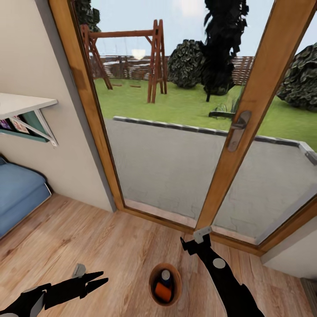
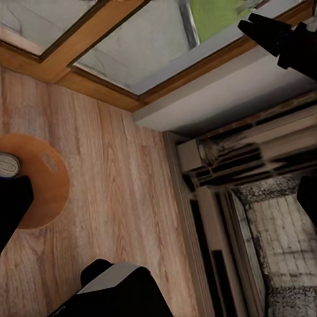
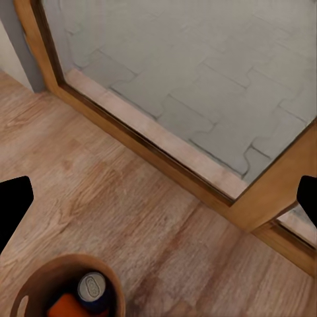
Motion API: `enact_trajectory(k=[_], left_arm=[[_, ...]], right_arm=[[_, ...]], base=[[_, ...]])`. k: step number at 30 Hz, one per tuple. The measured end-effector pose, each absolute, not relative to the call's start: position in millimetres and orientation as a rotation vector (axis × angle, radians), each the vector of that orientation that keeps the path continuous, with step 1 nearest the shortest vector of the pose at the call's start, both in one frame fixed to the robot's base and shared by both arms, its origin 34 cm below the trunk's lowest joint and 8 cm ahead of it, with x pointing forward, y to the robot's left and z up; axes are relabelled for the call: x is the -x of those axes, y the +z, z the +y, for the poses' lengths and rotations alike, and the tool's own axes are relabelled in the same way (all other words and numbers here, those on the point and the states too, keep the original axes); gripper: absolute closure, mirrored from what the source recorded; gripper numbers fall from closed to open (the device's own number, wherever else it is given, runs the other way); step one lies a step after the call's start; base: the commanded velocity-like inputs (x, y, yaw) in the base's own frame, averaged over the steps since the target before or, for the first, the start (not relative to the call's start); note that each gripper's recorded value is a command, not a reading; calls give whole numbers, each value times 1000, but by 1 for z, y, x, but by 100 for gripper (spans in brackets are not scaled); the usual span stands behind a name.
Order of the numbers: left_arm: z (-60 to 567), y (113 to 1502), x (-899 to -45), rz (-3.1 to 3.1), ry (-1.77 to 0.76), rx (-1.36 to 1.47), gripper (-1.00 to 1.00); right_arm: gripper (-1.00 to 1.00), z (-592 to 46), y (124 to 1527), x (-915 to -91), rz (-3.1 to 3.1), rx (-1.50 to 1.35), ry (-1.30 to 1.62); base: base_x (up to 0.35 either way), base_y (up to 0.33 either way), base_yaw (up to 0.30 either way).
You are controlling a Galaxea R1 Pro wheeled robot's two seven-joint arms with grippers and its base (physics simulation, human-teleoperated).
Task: Put the three can of soda from the living room inside the tash can in the kitchen.
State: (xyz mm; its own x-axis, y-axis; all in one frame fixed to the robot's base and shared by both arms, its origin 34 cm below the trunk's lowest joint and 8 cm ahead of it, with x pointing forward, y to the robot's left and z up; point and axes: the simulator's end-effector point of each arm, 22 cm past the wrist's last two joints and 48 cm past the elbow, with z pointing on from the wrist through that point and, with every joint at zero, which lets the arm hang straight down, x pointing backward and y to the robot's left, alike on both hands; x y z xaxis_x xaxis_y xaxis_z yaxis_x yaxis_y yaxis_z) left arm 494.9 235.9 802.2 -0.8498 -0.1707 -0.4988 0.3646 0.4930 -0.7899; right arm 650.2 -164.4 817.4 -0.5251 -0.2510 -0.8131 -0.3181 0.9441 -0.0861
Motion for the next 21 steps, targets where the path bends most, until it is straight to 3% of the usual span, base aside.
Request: enact_trajectory(k=[21], left_arm=[[236, 804, -496, 2214, -1348, -162, -100]], right_arm=[[-100, -165, 819, -651, 2147, 401, 88]], base=[[0, 0, 0]])
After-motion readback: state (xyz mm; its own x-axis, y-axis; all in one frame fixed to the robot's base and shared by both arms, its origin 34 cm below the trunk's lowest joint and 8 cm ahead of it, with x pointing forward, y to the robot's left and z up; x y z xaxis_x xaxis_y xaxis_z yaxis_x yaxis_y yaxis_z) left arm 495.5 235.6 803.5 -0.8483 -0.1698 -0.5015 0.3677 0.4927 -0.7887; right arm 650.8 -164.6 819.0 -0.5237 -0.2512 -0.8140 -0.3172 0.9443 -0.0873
